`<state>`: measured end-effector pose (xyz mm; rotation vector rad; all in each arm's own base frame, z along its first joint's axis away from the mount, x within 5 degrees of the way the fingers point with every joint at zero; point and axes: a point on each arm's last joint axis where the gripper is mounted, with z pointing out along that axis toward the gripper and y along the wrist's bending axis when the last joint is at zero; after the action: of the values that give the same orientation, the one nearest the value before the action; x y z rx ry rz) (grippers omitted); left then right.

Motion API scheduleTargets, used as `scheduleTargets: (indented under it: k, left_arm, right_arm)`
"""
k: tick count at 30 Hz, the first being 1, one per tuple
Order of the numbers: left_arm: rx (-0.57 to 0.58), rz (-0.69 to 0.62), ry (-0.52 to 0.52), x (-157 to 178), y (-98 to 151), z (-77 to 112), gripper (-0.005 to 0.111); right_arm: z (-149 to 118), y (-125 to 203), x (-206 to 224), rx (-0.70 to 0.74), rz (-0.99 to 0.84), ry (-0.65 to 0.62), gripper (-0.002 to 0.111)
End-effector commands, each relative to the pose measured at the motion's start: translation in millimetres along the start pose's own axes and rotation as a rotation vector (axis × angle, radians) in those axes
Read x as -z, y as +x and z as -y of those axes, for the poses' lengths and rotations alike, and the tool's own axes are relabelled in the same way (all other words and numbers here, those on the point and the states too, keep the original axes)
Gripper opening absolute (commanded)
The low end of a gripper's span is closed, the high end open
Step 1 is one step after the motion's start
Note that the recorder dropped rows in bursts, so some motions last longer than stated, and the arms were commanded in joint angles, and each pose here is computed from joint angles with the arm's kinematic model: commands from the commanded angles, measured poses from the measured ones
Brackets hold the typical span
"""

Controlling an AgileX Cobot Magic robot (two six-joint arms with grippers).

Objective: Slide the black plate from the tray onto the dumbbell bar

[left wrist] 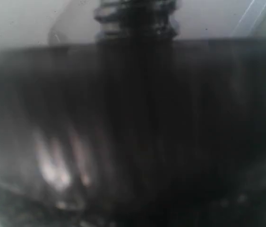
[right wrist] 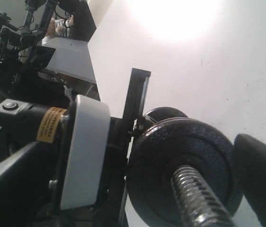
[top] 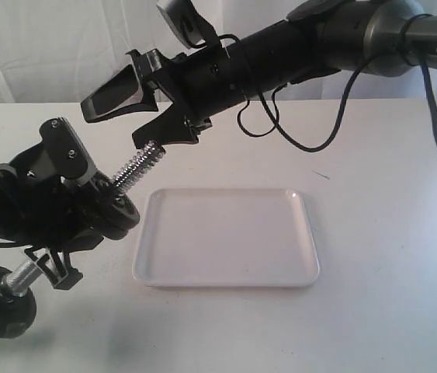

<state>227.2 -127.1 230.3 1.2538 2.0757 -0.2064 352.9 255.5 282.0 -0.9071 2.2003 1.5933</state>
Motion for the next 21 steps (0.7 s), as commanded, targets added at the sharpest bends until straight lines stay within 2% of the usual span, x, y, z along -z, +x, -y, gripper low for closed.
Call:
scheduleTargets:
  k: [1, 7, 10, 12, 14, 15, 17, 18, 21]
  left_arm:
    - [0.058, 0.137, -0.131, 18.0, -20.0, -13.7, 0.000]
    - [0.058, 0.148, -0.161, 18.0, -20.9, -16.5, 0.000]
    - [0.073, 0.158, -0.194, 15.7, -21.3, -20.3, 0.000]
    - [0.101, 0.159, -0.211, 12.5, -20.6, -23.1, 0.000]
    - [0.147, 0.160, -0.237, 7.7, -18.8, -28.8, 0.000]
    - [0.181, 0.160, -0.256, 5.3, -16.6, -33.3, 0.000]
    - [0.262, 0.163, -0.278, 1.3, -13.7, -41.1, 0.000]
    - [0.305, 0.164, -0.282, -0.1, -12.8, -45.3, 0.000]
    - [0.391, 0.172, -0.292, -3.1, -13.8, -56.2, 0.000]
  right_arm:
    - [-7.9, -1.6, 1.9, 0.091, 0.004, -0.021, 0.105]
    - [-12.8, -6.5, 6.9, 0.130, 0.007, -0.006, 0.105]
    - [-24.6, -15.8, 17.6, 0.202, 0.016, 0.026, 0.097]
    - [-36.1, -24.2, 27.5, 0.245, 0.048, 0.040, 0.084]
    - [-42.3, -33.4, 36.5, 0.280, 0.111, 0.094, 0.063]
    - [-46.5, -39.6, 43.5, 0.306, 0.156, 0.145, 0.045]
    - [-51.5, -45.3, 53.3, 0.340, 0.201, 0.221, 0.019]
    - [-52.5, -47.8, 57.6, 0.357, 0.224, 0.266, -0.001]
    - [-48.9, -48.9, 65.2, 0.346, 0.224, 0.401, 0.000]
